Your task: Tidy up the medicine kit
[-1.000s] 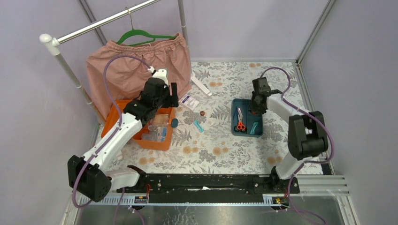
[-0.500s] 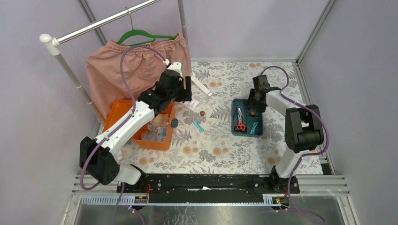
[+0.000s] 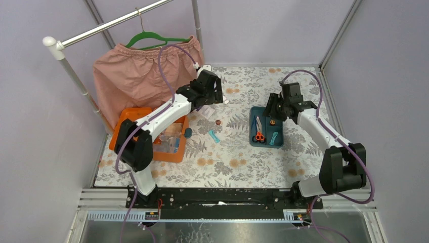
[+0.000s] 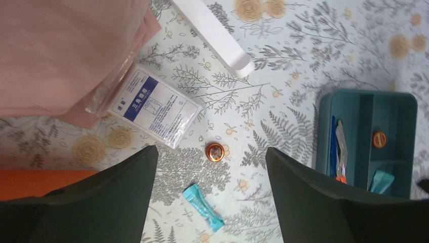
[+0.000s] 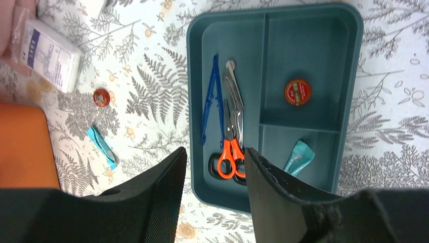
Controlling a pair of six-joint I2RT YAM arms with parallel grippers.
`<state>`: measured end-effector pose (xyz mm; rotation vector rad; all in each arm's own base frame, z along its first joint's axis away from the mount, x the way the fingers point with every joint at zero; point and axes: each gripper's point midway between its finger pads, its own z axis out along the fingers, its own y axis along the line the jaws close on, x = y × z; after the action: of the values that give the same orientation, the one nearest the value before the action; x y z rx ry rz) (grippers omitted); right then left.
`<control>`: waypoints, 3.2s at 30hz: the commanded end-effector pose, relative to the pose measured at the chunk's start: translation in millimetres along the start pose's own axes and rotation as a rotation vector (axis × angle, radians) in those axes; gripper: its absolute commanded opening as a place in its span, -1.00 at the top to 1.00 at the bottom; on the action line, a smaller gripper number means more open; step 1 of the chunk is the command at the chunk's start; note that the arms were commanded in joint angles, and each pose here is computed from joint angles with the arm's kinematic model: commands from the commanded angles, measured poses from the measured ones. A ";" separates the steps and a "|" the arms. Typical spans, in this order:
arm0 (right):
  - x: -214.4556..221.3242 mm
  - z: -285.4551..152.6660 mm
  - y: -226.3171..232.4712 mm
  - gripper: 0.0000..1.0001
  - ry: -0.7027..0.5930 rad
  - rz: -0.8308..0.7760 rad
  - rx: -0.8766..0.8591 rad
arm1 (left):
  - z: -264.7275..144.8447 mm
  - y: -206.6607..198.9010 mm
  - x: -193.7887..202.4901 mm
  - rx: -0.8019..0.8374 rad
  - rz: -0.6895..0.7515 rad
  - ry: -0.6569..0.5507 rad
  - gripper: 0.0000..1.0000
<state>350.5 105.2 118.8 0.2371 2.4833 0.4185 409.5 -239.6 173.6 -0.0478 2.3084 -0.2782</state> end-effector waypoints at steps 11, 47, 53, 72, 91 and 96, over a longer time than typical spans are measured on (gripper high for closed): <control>24.5 -17.8 3.9 -0.07 -0.006 0.029 -0.055 | 54.1 19.2 16.8 -0.347 -0.362 0.029 -0.98; 38.8 -21.7 -14.3 -0.19 -0.037 0.019 -0.001 | 100.6 71.8 81.0 -0.580 -0.632 0.167 -0.97; 42.6 -21.2 -17.1 -0.20 -0.031 0.018 0.007 | 106.9 72.5 80.9 -0.589 -0.643 0.156 -0.97; 47.4 -22.1 -22.5 -0.22 -0.026 0.008 0.025 | 126.6 74.5 90.2 -0.612 -0.637 0.165 -0.90; 49.0 -19.5 -23.8 -0.23 -0.027 0.014 0.028 | 98.0 31.5 58.1 -0.437 -0.547 0.136 -0.40; 48.3 -20.4 -23.6 -0.24 -0.030 0.013 0.028 | 74.9 5.5 56.1 -0.363 -0.493 0.140 -0.40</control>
<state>295.6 93.3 93.9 0.2836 2.4935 0.4070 432.9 -231.6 46.3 -0.9163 2.4500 0.0080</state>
